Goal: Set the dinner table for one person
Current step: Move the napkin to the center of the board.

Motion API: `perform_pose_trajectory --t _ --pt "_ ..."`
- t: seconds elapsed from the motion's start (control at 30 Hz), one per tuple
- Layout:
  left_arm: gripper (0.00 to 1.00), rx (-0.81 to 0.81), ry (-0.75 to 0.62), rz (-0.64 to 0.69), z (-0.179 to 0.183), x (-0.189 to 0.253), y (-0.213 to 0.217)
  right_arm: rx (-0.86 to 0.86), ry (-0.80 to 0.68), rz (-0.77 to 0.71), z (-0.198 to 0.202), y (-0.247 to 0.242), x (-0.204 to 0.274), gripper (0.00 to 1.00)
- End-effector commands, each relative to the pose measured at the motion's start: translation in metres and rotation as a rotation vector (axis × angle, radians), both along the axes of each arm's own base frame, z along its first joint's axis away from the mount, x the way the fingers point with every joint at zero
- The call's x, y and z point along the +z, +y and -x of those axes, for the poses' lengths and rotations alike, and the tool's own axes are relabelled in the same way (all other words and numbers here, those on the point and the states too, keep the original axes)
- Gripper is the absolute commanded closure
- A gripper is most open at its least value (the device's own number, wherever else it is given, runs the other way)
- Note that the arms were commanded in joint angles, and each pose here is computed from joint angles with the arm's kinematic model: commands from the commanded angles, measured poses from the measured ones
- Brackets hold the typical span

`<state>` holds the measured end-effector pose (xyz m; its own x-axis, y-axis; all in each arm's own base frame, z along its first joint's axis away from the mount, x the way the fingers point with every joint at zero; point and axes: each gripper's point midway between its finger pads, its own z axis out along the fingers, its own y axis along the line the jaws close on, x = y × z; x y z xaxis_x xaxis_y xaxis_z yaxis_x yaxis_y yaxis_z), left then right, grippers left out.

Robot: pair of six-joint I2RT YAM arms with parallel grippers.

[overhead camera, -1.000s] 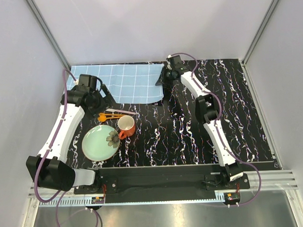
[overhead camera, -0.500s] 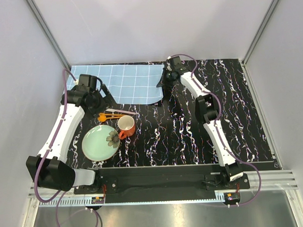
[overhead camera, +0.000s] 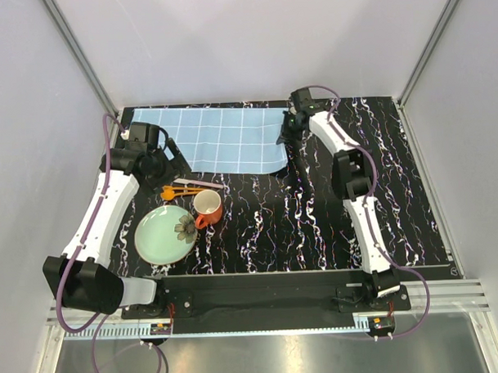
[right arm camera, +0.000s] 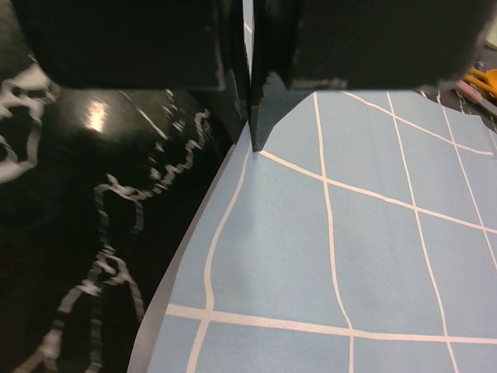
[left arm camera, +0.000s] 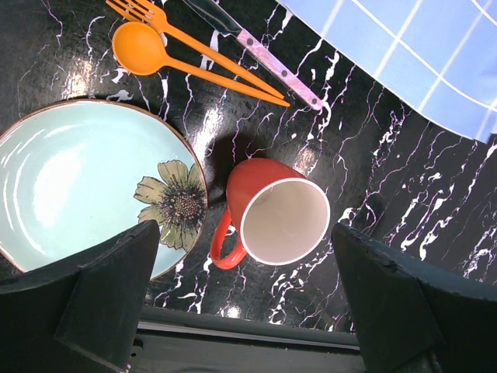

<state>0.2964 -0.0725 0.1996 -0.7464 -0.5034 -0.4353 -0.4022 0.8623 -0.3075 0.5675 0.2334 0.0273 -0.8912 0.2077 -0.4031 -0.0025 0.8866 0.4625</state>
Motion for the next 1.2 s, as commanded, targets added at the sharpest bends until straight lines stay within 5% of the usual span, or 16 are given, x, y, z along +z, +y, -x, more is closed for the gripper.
perform_pose_trajectory --t 0.0,1.17 --pt "0.01 -0.027 -0.083 0.004 -0.006 0.023 -0.002 -0.009 -0.072 0.063 0.003 -0.027 0.057 1.0" --pt "0.01 -0.057 -0.133 -0.019 -0.008 0.036 -0.003 -0.057 0.146 0.337 0.17 -0.111 0.087 1.0"
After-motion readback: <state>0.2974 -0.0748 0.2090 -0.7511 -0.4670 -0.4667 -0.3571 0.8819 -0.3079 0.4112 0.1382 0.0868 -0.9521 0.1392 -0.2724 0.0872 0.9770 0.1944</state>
